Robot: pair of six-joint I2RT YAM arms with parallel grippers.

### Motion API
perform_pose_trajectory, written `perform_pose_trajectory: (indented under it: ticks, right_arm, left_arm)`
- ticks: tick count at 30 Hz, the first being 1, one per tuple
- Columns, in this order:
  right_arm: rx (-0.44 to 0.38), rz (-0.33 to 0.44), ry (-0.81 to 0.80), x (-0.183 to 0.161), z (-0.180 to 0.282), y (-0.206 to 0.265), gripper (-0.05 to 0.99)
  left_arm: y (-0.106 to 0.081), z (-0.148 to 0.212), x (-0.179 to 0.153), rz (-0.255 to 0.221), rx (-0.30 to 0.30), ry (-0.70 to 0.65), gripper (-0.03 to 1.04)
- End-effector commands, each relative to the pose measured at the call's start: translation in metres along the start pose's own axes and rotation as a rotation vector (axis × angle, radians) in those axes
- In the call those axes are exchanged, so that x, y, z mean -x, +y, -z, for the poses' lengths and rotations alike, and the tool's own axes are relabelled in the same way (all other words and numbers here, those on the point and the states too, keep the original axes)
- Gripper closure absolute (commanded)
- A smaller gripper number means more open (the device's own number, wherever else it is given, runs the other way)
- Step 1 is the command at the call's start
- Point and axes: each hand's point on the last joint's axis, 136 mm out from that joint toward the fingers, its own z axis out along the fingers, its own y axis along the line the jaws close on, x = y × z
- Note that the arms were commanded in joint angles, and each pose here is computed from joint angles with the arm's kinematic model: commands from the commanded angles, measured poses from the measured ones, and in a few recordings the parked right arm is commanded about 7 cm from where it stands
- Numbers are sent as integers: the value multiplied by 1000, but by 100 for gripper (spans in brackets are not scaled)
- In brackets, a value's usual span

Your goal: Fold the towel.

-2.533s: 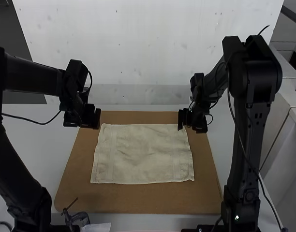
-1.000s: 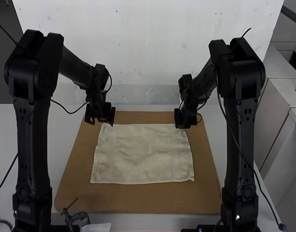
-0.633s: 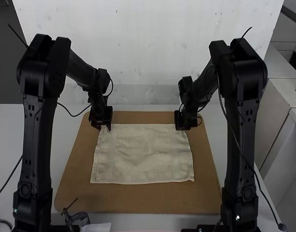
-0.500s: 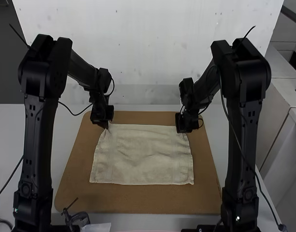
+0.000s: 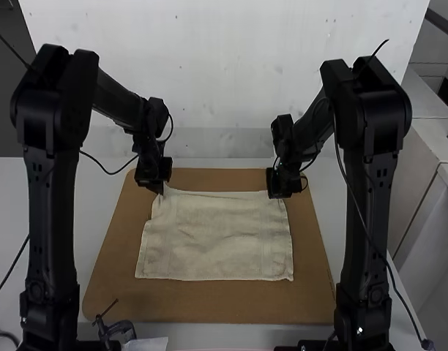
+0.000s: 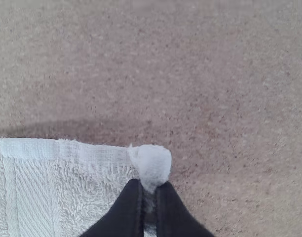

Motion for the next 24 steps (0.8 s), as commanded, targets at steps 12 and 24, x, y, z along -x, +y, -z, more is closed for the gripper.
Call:
perform_pose_trajectory:
  ticks: [12, 24]
  right_arm:
    - [-11, -119, -388, 108, 113, -7, 92]
    - [-4, 13, -267, 14, 92, -2, 92]
  left_arm:
    - [-9, 97, 30, 52, -23, -212, 99]
    - [-23, 92, -39, -18, 3, -150, 99]
